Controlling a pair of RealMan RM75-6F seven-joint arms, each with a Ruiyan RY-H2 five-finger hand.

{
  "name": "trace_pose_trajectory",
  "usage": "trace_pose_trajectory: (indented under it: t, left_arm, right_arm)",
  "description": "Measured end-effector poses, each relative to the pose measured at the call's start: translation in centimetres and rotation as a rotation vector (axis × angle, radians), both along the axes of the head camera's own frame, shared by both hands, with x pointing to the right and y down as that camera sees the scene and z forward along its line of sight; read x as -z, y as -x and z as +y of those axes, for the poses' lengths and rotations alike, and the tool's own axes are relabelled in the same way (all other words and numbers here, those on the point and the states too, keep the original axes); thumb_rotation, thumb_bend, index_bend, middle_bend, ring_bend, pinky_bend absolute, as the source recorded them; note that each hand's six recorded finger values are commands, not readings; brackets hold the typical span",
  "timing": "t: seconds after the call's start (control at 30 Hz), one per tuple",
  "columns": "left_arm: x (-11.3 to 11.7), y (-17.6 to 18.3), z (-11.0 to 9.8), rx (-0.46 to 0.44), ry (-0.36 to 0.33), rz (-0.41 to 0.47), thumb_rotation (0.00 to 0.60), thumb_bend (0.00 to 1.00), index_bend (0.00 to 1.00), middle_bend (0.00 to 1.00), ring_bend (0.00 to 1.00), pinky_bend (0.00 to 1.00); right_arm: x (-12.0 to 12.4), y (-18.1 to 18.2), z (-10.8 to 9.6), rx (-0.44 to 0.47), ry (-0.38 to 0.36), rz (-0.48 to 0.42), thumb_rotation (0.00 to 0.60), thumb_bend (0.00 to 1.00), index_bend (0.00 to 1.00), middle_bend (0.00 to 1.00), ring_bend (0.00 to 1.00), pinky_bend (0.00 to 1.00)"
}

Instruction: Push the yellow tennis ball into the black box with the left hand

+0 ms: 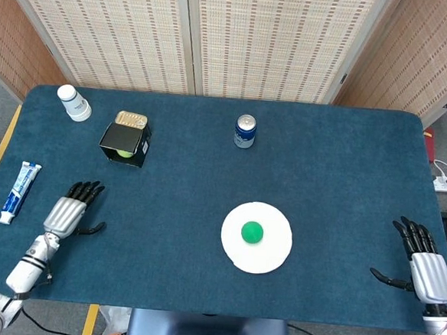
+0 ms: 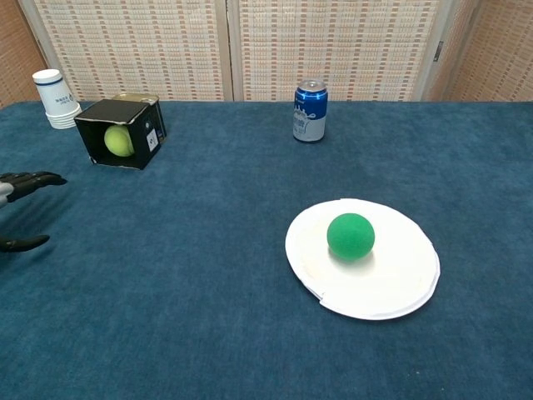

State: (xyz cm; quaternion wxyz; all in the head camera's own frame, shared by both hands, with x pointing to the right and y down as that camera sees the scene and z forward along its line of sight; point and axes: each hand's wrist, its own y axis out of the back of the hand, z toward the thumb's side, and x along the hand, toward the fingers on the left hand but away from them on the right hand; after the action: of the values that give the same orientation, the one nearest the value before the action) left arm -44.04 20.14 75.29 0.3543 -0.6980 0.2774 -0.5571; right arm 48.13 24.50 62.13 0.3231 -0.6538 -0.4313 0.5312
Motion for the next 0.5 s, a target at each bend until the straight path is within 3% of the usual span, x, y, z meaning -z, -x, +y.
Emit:
trace_pose_trajectory:
  t: [0.03,0.17,0.3,0.4,0.5]
  left_arm:
    - [0.6,0.6,0.8,0.015,-0.007,0.003,0.183,0.26,0.0,0.0,0.0,0.03]
    - [4.5,3.9,4.7,0.118,-0.093,0.016,0.414,0.28,0.14,0.06,0.0,0.15]
    - [9.0,7.7,9.8,0.316,-0.198,0.021,0.415,0.29,0.17,0.08,0.01,0.14]
    - [9.8,9.0,11.5,0.417,-0.215,0.033,0.415,0.29,0.14,0.07,0.0,0.08]
    - [9.8,9.6,12.1,0.454,-0.215,0.025,0.409,0.29,0.14,0.07,0.0,0.07]
  right_arm:
    - [0.1,0.0,0.1,-0.001,-0.002,-0.004,0.6,0.0,0.1,0.0,0.0,0.0]
    - [0.4,-0.4,0.4,-0.01,-0.011,-0.012,0.6,0.0,0.1,0.0,0.0,0.0]
    - [0.6,-0.2,0.6,0.003,-0.016,-0.016,0.6,0.0,0.1,0.0,0.0,0.0]
    - [0.5,0.2,0.9,0.022,-0.01,-0.017,0.6,0.0,0.1,0.0,0.0,0.0]
    - [0.3,0.3,1.1,0.03,-0.002,-0.015,0.6,0.0,0.1,0.0,0.0,0.0]
